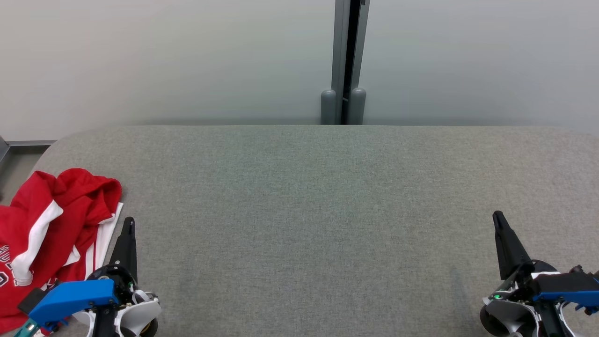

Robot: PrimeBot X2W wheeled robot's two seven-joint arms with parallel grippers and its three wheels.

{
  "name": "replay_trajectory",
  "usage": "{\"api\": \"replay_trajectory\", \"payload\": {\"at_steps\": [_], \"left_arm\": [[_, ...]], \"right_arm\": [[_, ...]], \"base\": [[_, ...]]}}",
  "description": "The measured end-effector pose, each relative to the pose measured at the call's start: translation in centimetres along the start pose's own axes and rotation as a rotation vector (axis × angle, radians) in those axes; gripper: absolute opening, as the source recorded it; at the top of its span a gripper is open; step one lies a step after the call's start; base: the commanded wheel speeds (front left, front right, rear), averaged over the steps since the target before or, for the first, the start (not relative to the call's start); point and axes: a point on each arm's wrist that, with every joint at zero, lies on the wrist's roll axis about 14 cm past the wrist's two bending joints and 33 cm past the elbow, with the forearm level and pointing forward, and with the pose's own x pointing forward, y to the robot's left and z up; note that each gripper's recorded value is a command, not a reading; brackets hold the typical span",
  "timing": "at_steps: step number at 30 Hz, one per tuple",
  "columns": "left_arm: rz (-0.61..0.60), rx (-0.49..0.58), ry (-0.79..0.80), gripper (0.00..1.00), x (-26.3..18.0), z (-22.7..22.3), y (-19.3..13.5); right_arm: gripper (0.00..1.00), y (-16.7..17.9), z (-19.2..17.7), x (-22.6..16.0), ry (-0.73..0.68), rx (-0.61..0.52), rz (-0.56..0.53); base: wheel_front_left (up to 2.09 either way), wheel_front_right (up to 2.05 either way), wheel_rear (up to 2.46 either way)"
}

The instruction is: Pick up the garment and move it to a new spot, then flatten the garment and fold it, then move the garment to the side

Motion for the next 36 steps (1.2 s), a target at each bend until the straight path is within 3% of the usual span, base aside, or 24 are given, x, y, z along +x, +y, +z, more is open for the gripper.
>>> {"api": "replay_trajectory", "payload": {"at_steps": [36], "left_arm": [[0.0,0.0,0.0,0.0,0.0,0.0,0.0]], "right_arm": [[0.0,0.0,0.0,0.0,0.0,0.0,0.0]], "base": [[0.0,0.0,0.0]]}}
